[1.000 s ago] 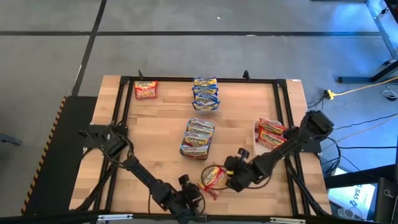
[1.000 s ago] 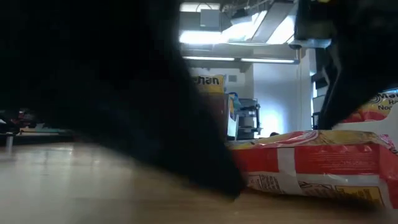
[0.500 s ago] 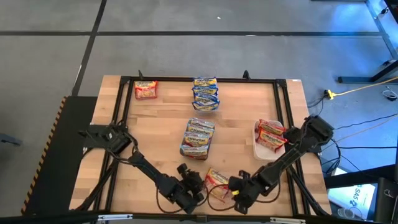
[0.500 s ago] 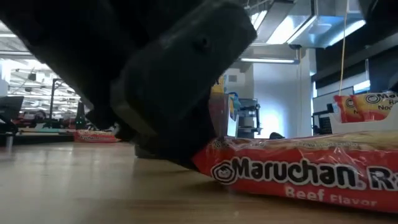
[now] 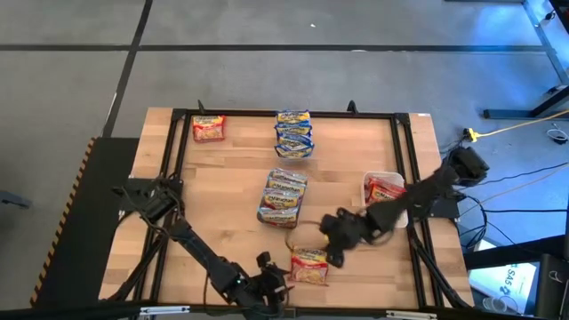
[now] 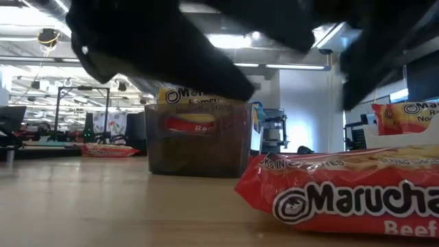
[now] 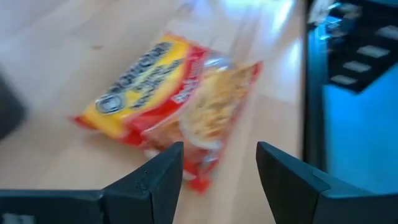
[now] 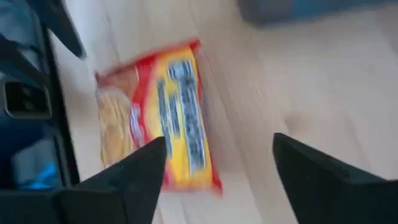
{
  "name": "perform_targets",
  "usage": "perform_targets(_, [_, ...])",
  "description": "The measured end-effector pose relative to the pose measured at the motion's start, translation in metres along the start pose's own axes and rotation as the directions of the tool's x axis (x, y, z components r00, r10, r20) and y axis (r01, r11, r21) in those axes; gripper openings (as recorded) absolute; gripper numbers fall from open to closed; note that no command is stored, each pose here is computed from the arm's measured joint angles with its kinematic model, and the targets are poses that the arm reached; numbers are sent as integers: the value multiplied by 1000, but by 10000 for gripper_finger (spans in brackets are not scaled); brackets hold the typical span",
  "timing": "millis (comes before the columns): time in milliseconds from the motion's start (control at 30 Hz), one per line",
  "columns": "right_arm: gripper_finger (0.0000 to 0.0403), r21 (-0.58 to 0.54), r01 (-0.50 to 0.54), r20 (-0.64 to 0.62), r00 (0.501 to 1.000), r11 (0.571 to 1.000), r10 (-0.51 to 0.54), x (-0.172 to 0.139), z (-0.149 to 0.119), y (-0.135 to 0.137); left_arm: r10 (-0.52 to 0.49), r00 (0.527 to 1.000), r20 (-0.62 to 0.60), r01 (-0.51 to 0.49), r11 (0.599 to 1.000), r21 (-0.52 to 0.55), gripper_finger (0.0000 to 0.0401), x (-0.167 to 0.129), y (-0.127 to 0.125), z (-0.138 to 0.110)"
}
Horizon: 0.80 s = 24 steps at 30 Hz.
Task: Sort Maruchan noodles
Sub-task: Put the red noodle pack into the white bin
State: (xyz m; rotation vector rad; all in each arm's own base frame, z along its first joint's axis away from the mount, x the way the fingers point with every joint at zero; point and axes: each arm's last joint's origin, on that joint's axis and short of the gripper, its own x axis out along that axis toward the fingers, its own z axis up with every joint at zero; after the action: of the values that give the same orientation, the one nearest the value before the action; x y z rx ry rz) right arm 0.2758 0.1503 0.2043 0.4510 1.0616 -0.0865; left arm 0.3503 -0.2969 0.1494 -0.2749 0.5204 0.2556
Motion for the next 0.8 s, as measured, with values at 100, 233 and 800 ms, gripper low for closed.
perform_targets(100, [285, 6, -118, 2, 993, 993, 118, 20, 11, -20, -1, 1000, 5, 1, 1000, -3, 196, 5, 0, -4])
perform_targets(233, [287, 53, -222, -25, 974, 974, 223, 45, 10, -42, -9, 1000, -12, 9, 1000, 0, 196, 12, 0, -11])
perform_targets(800, [282, 98, -355, -109, 925, 930, 365, 82, 2, -46, 11, 997, -82, -9, 1000, 23, 196, 45, 16, -25])
